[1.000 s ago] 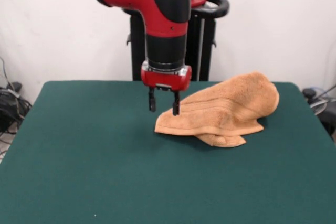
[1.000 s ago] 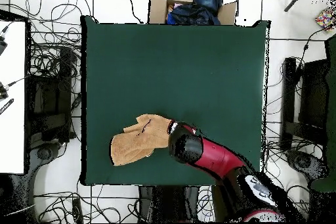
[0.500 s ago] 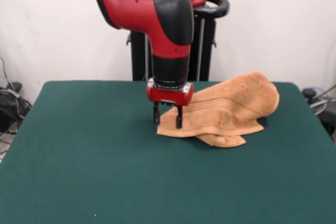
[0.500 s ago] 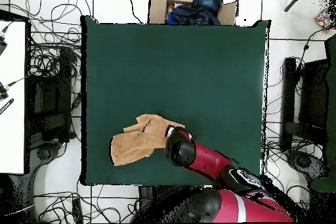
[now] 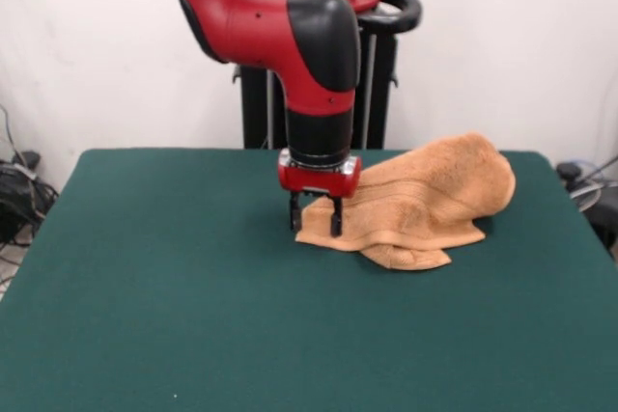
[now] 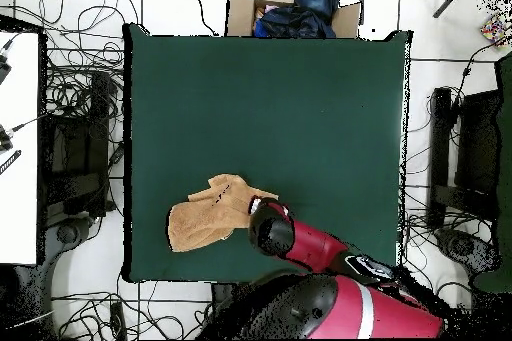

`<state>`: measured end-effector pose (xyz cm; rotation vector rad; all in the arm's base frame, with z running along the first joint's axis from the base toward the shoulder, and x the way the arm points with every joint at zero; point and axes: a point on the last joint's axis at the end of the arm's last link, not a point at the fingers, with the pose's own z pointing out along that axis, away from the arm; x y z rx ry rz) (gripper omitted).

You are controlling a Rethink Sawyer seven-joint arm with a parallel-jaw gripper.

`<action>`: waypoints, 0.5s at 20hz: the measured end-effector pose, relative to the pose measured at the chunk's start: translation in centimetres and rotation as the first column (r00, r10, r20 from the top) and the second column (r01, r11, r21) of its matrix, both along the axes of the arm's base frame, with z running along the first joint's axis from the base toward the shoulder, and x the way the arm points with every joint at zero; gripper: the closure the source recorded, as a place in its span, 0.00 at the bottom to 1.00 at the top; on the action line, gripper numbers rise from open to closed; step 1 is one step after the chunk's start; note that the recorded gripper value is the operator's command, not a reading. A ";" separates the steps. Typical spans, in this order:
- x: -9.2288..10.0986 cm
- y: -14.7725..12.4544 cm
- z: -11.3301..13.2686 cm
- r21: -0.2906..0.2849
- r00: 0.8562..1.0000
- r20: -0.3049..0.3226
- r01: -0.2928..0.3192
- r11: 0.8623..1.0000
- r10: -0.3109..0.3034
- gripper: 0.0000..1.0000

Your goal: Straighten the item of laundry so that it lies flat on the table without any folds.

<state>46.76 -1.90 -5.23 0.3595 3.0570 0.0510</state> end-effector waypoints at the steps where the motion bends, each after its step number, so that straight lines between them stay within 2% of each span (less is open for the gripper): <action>1: 0.0 0.0 0.0 -0.002 1.000 -0.001 -0.002 1.000 0.002 0.00; 4: -0.1 0.3 0.0 -0.009 1.000 0.001 -0.011 1.000 0.011 0.00; 5: -0.1 0.4 0.0 -0.011 1.000 0.002 -0.014 1.000 0.014 1.00; 10: 0.1 1.7 0.7 -0.038 0.998 0.013 -0.059 0.998 0.060 1.00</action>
